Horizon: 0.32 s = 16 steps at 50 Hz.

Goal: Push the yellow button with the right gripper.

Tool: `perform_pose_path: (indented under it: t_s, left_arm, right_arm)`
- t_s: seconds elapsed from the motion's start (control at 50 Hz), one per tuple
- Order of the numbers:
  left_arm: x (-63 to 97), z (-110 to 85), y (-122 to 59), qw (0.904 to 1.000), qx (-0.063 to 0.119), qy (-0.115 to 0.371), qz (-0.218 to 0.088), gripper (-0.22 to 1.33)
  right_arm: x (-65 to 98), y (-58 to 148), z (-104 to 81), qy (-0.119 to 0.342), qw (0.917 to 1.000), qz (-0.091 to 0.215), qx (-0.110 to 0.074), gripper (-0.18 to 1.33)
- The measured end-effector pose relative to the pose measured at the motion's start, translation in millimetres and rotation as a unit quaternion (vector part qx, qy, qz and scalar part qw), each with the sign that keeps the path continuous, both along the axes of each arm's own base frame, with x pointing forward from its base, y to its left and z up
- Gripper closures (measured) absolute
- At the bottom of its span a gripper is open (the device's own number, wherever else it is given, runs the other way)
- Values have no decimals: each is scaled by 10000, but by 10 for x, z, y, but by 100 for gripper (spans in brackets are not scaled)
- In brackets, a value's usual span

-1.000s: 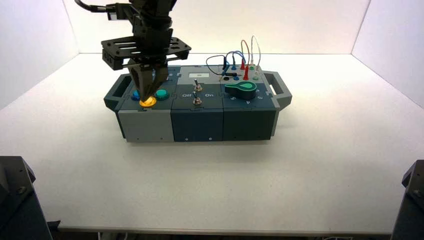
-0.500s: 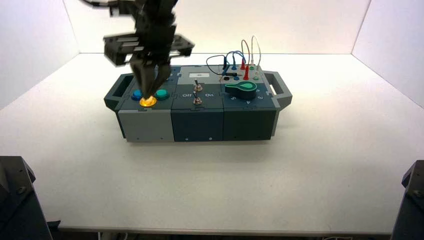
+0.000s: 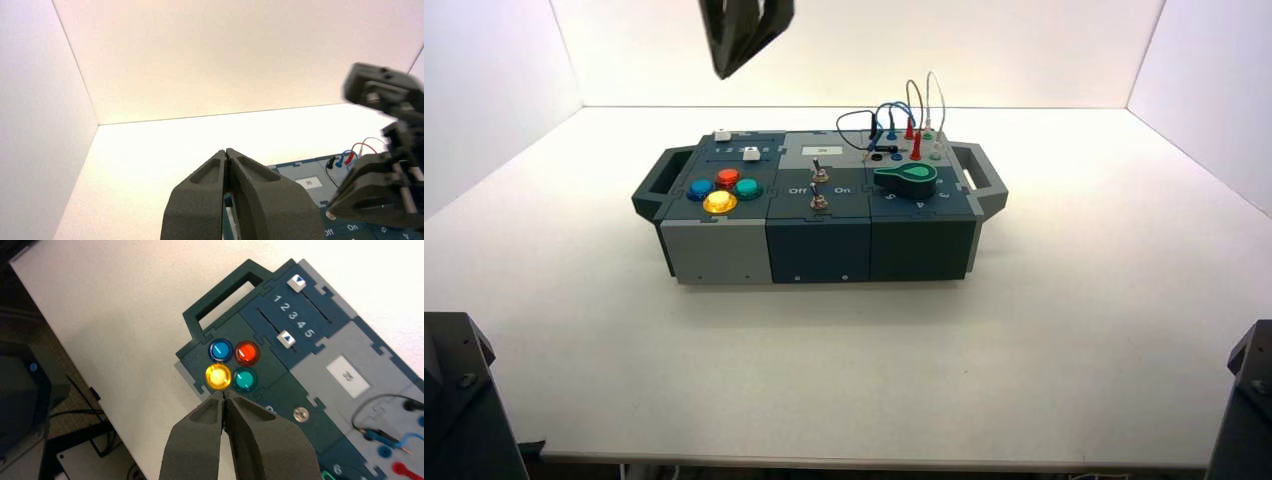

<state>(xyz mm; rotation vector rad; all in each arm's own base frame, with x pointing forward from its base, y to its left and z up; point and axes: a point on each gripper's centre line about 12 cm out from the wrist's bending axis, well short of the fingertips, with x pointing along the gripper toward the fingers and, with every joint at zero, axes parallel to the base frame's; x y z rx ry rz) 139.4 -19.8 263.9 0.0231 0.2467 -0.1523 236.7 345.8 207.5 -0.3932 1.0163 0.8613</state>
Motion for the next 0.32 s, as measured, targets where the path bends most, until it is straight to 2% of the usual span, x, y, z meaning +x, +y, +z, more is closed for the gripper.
perform_pose_path:
  t_s: [0.12,0.32]
  left_arm:
    - [0,6,0,10000,-1,-8,0,127]
    - [0,6,0,10000,-1,-8,0,127]
  right_arm:
    - [-61,-115,49,-174,9998,55,8,129]
    - [-120,-241,181,-427,9989,86,149,129]
